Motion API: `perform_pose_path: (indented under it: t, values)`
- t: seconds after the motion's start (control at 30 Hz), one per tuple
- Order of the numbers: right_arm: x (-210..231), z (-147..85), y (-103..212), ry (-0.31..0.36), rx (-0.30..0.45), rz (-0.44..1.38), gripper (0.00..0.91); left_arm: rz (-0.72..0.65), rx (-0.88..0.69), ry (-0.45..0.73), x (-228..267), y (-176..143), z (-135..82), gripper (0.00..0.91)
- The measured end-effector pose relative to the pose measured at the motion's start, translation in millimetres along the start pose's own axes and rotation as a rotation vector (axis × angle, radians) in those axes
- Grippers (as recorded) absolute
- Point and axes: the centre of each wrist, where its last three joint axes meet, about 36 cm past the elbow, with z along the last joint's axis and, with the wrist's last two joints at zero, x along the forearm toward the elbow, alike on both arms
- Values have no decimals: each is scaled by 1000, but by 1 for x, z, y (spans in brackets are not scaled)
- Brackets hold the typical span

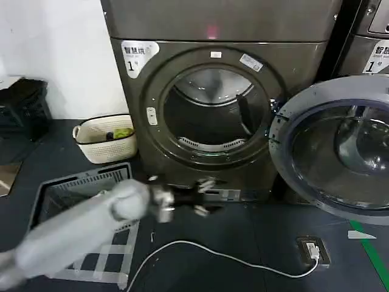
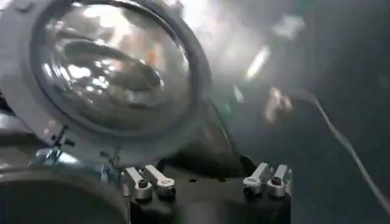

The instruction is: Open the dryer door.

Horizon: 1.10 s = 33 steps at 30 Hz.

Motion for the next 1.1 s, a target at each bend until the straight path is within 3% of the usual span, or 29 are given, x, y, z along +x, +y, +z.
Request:
perform_pose_path:
  t: [0.3,0.4,0.57,0.7,0.87,1.1]
  values:
    - [12,7,7,-26,-20,-43,907,347,-499,155,98,16,57,907]
    - [15,7,7,-31,-36,-60,907,513,-595,193,116,22,76,907]
    - [19,4,7,-38,-60,-73,907,748,-710,377,144,27,100,907]
    - [20,4,7,-44,-84,-72,907,940,-727,521,158,29,117,907]
    - [21,7,9,-49,-103,-75,907,1103,-696,613,176,17,134,907]
    - [25,6,17,-48,-119,-100,907,1174,-649,649,181,4,153,907]
